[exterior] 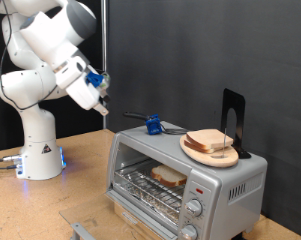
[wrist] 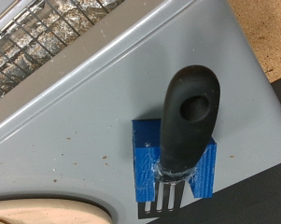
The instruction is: Make a piece of toast with the oven
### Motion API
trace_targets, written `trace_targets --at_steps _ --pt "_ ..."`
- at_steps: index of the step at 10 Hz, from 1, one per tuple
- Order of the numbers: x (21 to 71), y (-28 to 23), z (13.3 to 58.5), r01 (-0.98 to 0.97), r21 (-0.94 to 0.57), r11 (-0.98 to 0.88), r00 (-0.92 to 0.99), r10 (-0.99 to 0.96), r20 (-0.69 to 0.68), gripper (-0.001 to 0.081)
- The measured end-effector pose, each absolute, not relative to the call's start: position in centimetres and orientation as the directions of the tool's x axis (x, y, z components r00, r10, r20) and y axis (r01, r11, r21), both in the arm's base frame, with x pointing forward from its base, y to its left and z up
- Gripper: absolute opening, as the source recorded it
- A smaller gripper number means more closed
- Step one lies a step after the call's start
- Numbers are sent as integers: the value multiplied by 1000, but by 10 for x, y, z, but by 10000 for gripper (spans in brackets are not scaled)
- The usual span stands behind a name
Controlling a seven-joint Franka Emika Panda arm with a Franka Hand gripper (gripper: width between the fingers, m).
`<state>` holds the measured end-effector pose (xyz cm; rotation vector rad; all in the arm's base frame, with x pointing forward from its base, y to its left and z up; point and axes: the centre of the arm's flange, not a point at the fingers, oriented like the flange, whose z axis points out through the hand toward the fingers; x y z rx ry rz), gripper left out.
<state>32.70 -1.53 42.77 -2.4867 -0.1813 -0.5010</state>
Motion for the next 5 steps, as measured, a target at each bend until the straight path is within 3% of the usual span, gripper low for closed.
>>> trace_targets --at_steps 2,5 --pt "329 -12 428 170 -575 -801 936 -51 348 809" --pt "330 -24 425 -144 -740 -657 930 -346 126 809"
